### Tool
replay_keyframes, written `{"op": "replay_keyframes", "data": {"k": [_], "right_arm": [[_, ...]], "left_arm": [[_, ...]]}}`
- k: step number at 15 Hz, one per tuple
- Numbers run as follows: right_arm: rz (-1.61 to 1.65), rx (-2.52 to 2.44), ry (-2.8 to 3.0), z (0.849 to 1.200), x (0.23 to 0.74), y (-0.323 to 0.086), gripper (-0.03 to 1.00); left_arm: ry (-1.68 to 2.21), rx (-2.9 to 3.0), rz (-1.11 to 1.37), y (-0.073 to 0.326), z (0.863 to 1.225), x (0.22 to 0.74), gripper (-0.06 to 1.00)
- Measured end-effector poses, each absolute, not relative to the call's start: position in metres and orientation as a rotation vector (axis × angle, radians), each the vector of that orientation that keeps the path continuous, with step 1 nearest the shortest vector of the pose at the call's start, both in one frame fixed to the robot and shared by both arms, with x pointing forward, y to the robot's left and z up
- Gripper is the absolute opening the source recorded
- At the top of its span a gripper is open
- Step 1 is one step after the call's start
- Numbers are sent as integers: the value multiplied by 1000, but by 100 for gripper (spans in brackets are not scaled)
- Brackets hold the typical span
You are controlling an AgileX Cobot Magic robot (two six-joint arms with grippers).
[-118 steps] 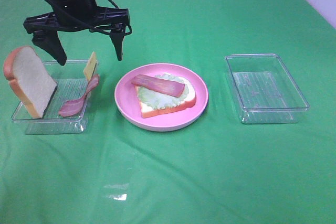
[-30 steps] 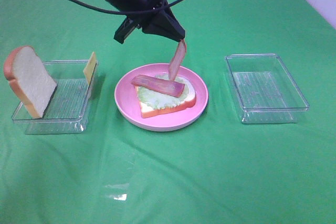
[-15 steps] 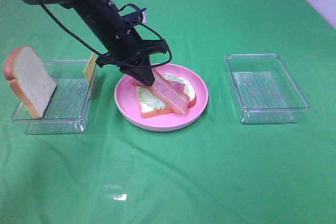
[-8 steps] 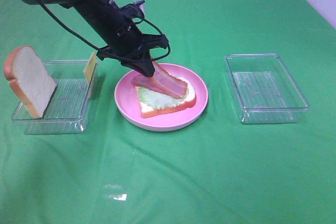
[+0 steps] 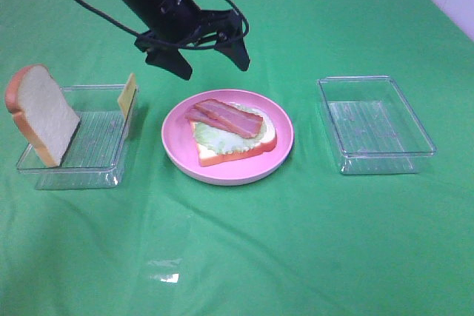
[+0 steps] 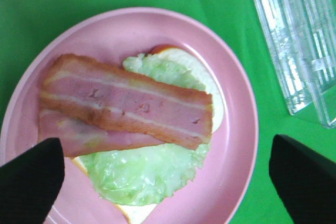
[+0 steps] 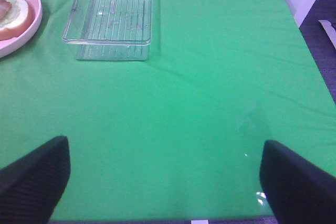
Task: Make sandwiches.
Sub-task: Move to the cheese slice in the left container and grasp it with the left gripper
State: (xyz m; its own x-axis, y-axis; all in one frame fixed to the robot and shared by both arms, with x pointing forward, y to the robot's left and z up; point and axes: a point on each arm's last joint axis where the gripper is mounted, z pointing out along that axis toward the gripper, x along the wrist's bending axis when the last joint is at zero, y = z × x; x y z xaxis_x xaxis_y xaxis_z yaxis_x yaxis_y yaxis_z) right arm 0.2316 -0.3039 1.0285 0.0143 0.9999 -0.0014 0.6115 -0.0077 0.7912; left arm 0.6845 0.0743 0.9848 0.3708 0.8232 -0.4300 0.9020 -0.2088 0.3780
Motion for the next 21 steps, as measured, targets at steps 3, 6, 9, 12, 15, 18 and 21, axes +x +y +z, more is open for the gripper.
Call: {"op": "replay_keyframes", "data": {"k": [3, 6, 9, 12, 15, 18, 21], "right_arm": [[814, 1684, 1662, 1028, 232, -304, 95], [814, 1684, 1662, 1028, 232, -304, 95], [814, 1684, 1662, 1028, 232, -304, 95], [814, 1684, 1662, 1028, 232, -304, 95], [814, 1684, 1662, 1028, 232, -304, 95], [815, 1685, 1662, 1028, 232, -304, 95], [815, 1685, 1662, 1028, 232, -304, 95]], "left_arm": [[1549, 2079, -102, 82, 1043, 684, 99], [1708, 2016, 169, 102, 1075, 687, 99], [1779, 1964, 276, 120, 1087, 689, 99], [1896, 1998, 206, 130, 1054, 689, 99], [2068, 2050, 140, 146, 1012, 682, 99], [2164, 2039, 131, 163, 994, 685, 99], [2199, 2040, 119, 165, 981, 689, 99]]}}
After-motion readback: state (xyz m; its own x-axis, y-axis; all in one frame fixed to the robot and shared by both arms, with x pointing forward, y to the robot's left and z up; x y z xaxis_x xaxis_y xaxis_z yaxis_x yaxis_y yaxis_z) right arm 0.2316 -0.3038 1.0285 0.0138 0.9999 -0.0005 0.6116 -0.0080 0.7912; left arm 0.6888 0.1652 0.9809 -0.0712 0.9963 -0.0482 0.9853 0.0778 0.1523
